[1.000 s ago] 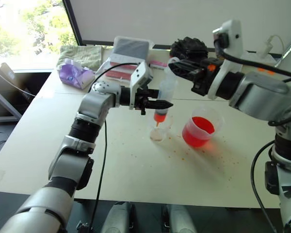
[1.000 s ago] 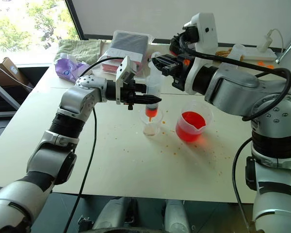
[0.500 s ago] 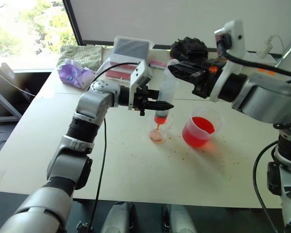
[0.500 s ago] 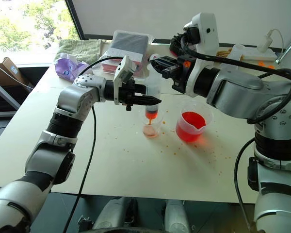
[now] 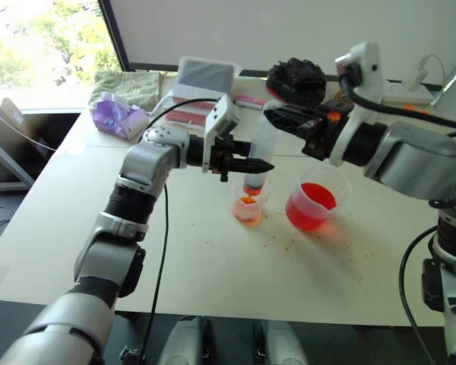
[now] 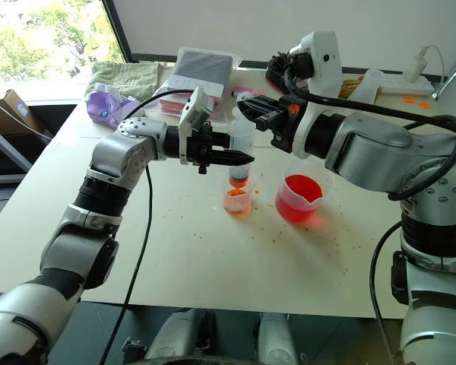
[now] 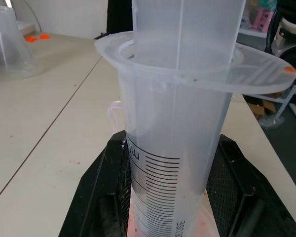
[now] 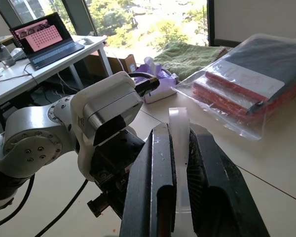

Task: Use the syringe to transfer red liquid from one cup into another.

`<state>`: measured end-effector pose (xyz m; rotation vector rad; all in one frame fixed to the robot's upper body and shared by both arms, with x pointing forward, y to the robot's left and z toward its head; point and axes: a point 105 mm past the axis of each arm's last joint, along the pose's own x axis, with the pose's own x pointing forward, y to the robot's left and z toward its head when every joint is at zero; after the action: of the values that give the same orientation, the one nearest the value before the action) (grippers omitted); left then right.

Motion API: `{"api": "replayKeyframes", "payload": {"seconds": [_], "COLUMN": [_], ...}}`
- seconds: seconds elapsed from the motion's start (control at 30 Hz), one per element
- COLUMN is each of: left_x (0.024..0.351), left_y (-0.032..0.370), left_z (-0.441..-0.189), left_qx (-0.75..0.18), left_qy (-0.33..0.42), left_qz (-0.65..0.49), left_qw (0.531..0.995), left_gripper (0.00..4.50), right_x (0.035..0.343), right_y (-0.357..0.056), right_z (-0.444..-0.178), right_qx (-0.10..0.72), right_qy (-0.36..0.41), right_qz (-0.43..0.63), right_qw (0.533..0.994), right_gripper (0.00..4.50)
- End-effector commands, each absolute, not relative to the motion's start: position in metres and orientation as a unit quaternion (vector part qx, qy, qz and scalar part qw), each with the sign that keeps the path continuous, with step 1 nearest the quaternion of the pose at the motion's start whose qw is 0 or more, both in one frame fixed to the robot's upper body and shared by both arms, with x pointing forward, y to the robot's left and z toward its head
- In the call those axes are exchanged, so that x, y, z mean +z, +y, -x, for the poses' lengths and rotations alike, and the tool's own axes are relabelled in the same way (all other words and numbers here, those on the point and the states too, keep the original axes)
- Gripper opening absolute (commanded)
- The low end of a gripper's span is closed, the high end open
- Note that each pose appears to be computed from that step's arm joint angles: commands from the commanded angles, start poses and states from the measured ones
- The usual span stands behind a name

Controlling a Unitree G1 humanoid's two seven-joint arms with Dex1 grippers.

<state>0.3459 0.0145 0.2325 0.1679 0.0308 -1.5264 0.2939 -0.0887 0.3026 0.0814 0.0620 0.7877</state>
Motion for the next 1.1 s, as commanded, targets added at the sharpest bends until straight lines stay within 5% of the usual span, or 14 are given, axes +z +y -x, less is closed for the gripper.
{"api": "replayKeyframes", "payload": {"seconds": [0.03,0.97,1.1], "left_x": [0.278,0.275,0.275], "left_y": [0.011,0.015,0.015], "left_z": [-0.335,-0.333,-0.333], "left_qx": [-0.701,-0.696,-0.696], "left_qy": [-0.064,-0.064,-0.064], "left_qz": [-0.089,-0.093,-0.088], "left_qw": [0.705,0.709,0.710], "left_gripper": [1.58,1.58,1.58], "right_x": [0.287,0.289,0.290], "right_y": [-0.075,-0.072,-0.075], "right_z": [-0.282,-0.271,-0.272], "right_qx": [0.427,0.464,0.460], "right_qy": [0.063,0.037,0.036], "right_qz": [-0.028,0.001,0.002], "right_qw": [0.902,0.885,0.887], "right_gripper": [0.06,0.06,1.79]}}
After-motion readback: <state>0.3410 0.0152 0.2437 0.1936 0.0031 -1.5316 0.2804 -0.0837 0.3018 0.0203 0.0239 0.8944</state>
